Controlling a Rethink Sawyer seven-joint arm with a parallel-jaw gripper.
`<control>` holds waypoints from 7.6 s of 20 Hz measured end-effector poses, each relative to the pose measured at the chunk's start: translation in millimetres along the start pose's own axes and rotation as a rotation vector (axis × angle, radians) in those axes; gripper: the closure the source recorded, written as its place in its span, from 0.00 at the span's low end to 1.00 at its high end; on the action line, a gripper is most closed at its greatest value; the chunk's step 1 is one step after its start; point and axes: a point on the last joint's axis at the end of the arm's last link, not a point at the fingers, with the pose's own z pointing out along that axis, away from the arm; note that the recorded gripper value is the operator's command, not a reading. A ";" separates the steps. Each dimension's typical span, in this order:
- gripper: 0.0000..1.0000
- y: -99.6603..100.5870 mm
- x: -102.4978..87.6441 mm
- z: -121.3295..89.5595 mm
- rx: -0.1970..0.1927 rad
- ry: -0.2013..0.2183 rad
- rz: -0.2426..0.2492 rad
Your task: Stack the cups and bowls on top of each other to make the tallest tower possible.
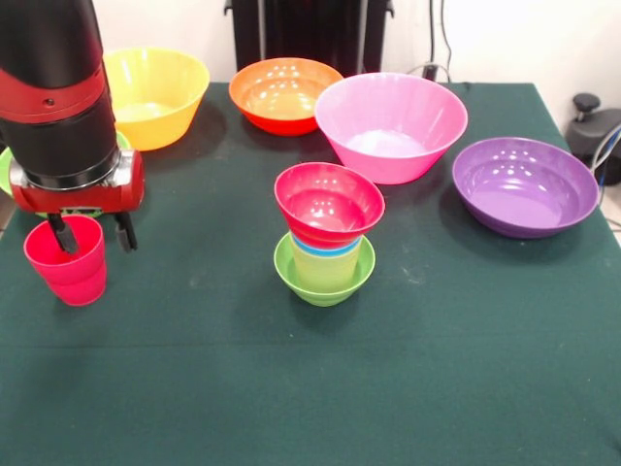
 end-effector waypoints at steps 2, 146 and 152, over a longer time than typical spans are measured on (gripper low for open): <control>0.00 -1.4 1.9 0.9 0.002 0.004 0.002; 1.00 96.4 -63.8 -152.3 0.134 0.015 -0.060; 1.00 120.0 -67.3 -176.9 0.153 0.016 -0.067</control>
